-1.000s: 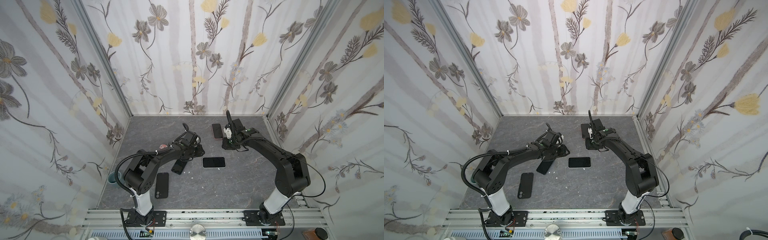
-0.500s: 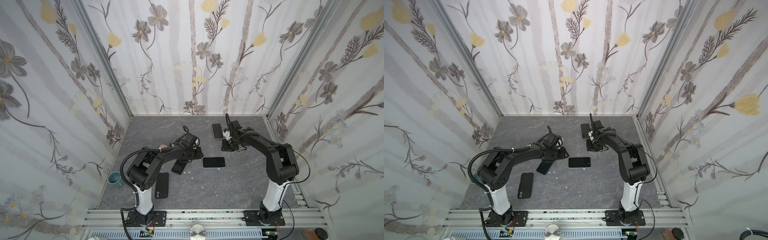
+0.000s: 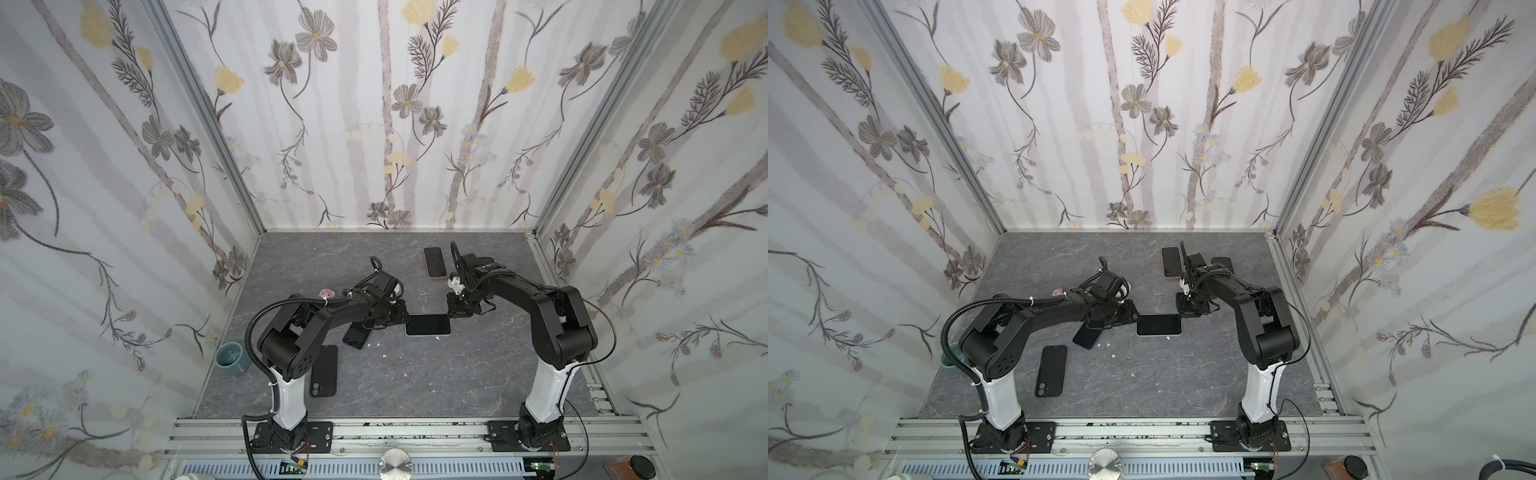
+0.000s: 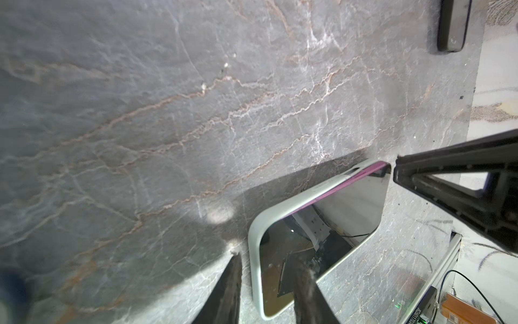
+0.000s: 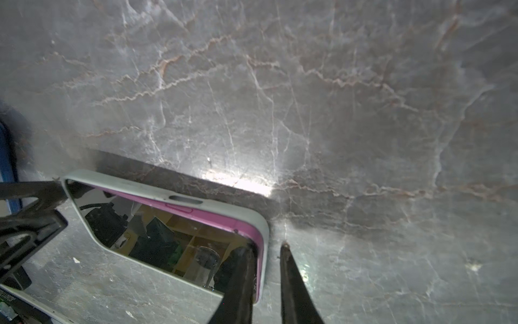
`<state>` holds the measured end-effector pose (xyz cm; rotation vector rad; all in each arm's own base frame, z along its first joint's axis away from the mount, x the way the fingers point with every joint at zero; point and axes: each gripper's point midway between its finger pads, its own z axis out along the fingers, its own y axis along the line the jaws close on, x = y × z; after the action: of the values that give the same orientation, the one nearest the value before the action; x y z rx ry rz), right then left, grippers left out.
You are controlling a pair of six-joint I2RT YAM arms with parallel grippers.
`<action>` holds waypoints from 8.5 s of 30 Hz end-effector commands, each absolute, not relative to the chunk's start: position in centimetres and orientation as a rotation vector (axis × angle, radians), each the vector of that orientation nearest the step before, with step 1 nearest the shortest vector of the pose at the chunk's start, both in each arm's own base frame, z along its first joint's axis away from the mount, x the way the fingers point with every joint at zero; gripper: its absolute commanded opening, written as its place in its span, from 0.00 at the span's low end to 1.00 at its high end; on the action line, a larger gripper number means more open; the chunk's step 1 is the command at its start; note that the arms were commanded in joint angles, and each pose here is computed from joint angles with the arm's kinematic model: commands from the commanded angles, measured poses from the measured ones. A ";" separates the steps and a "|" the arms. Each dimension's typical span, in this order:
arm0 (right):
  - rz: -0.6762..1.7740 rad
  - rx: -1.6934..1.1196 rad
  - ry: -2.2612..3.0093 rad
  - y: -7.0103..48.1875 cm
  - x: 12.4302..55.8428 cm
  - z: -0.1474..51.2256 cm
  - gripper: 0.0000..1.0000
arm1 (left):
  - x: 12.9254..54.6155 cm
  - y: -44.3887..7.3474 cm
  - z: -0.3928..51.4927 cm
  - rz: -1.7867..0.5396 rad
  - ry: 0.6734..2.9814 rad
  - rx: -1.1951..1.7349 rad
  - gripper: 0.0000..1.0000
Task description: Put the phone into the phone case
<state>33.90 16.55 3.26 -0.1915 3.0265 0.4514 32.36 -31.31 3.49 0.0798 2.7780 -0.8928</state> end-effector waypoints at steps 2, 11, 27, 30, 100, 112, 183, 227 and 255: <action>0.437 -0.212 3.033 16.3 33.5 2.9 0.19 | 32.7 -31.7 3.4 -0.897 2.764 0.084 0.32; 0.292 -0.154 3.037 14.9 34.4 1.3 0.16 | 32.6 -31.5 3.0 -0.879 2.772 0.070 0.32; 0.231 -0.152 3.152 14.0 31.2 -3.0 0.09 | 32.7 -31.6 3.2 -0.883 2.759 0.075 0.33; 0.173 -0.145 3.161 13.4 31.0 -3.2 0.10 | 32.5 -31.5 2.8 -0.885 2.768 0.069 0.33; 0.229 -1.698 2.320 22.7 31.4 2.8 0.65 | 22.3 -21.2 19.4 -0.456 1.597 1.003 1.00; 0.161 -1.767 2.258 23.0 30.6 3.1 1.00 | 22.3 -21.6 18.6 -0.466 1.623 1.023 1.00; 0.174 0.085 2.693 9.5 41.8 8.0 0.96 | 27.8 -18.9 19.1 -0.290 1.831 0.680 1.00; 0.237 -0.157 2.542 10.5 37.1 13.9 0.91 | 32.1 -17.4 2.1 -0.167 2.807 0.452 0.89; 0.229 -0.216 2.577 11.0 37.3 12.4 0.89 | 25.1 -17.6 2.1 -0.230 3.109 0.056 0.90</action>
<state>36.80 10.69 12.12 -0.1976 2.5944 0.2275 26.90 -18.51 2.08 0.1203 3.0469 -0.2632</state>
